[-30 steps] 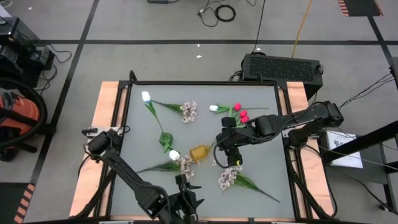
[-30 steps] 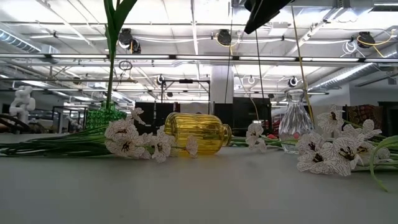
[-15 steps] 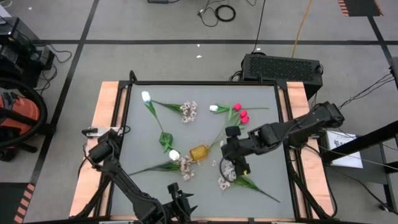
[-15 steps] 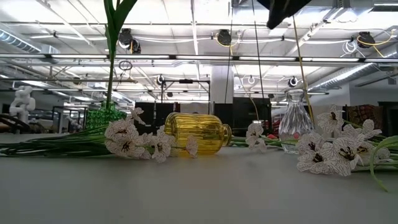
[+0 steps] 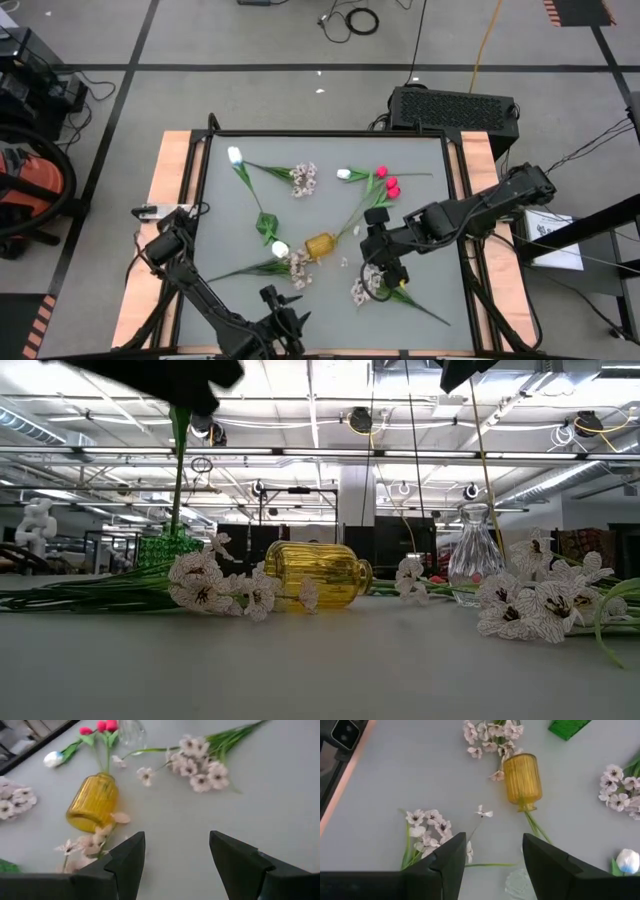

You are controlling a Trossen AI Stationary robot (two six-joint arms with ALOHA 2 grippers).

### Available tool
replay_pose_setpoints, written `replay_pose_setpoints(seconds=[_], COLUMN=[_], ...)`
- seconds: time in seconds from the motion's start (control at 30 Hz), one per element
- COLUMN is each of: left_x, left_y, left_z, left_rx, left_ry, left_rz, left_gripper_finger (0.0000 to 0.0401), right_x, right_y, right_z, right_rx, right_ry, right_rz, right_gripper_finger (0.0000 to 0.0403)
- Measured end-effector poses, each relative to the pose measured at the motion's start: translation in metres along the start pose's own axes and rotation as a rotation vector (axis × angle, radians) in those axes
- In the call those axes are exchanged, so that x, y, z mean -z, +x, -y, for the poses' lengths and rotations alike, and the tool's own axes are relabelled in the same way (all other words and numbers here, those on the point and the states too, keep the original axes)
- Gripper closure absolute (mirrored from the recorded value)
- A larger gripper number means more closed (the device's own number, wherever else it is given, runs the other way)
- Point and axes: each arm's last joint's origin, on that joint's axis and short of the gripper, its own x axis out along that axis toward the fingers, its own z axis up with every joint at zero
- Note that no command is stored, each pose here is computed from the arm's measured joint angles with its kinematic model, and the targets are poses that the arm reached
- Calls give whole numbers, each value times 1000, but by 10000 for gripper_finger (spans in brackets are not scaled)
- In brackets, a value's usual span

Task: Sort flowers into vase by color
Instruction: Adjust the white flowers

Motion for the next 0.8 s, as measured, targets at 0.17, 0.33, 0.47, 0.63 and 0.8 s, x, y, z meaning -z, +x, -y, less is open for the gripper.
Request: replay_pose_setpoints(seconds=[0.17,0.33,0.47,0.63,0.8], left_x=[10,21,30,35,45], left_y=[2,-9,-24,-24,-10], left_z=[3,-4,-8,-8,-18], left_rx=[-8,-25,-44,-48,-103], left_ry=[18,42,42,46,42], left_rz=[-21,-119,-138,-94,-123], left_gripper_finger=[174,174,187,226,257], right_x=[0,0,0,-1,-1], right_y=[0,0,0,0,0], right_z=[0,0,0,0,0], right_rx=[-2,-2,-2,-3,-3], right_ry=[1,17,17,13,11], right_rz=[3,3,4,16,12], right_gripper_finger=[216,216,216,216,216])
